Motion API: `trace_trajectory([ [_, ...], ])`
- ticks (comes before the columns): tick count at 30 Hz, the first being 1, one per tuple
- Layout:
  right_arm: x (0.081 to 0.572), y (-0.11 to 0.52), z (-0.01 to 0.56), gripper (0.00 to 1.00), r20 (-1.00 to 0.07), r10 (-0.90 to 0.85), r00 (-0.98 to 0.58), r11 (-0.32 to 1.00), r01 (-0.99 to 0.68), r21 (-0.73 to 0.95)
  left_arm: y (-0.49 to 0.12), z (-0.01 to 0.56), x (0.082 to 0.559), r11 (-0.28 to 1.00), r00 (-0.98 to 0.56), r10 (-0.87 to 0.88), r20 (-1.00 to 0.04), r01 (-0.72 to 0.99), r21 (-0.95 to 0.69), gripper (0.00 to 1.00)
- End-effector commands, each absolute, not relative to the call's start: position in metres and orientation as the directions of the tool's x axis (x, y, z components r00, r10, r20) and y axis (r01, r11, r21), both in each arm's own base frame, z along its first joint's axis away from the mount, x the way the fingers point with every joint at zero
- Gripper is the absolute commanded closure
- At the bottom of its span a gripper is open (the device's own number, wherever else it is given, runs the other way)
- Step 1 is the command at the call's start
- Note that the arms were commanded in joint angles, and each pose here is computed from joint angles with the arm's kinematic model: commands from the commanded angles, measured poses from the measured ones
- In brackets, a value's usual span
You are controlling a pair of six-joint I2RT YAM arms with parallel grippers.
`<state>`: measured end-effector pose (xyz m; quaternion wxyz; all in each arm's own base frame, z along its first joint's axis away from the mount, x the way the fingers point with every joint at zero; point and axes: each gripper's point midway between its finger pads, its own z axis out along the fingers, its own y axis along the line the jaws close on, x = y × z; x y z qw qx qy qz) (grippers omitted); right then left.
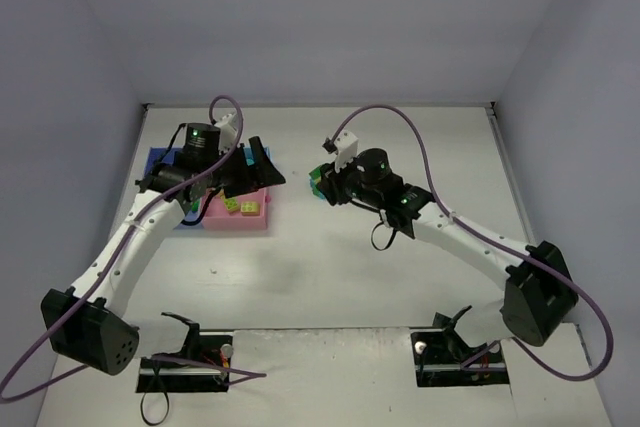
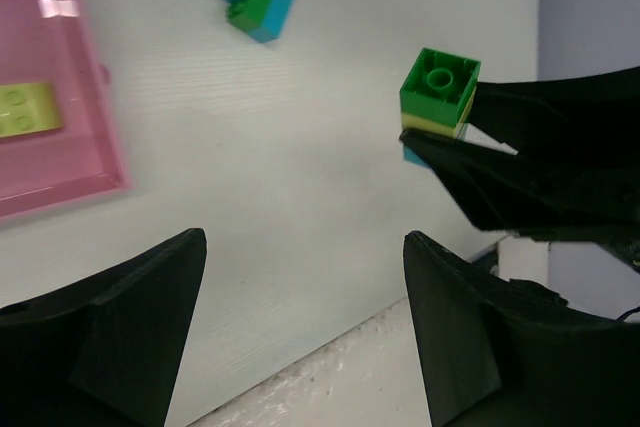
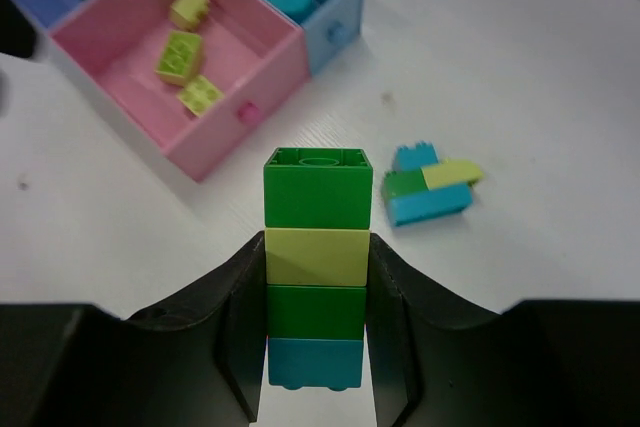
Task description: Sort the legos into containers by color
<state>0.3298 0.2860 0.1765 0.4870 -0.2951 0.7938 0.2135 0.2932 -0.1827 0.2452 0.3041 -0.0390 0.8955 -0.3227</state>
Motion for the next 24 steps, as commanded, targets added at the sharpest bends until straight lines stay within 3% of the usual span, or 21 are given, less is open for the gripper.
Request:
trace_trajectory([
  [1, 0.312, 0.314, 0.231, 1.00, -0.965, -0.161, -0.206, 0.653, -0.755, 0.052, -0.221, 0.301, 0.301, 0.665, -0.761, -0.300, -0.575, 0.266, -0.698, 0.27],
  [11, 0.291, 0.334, 0.269, 1.00, -0.984, -0.120, -0.133, 0.567, -0.822, 0.042, -0.256, 0.331, 0.298, 0.581, -0.713, -0.303, -0.632, 0.387, -0.716, 0.27],
  [20, 0.284, 0.340, 0.280, 1.00, -0.988, -0.096, -0.121, 0.530, -0.846, 0.052, -0.268, 0.310, 0.300, 0.608, -0.739, -0.261, -0.621, 0.374, -0.700, 0.28],
  [24, 0.282, 0.340, 0.283, 1.00, -0.990, -0.082, -0.118, 0.520, -0.852, 0.058, -0.269, 0.305, 0.302, 0.619, -0.737, -0.257, -0.625, 0.371, -0.692, 0.34],
])
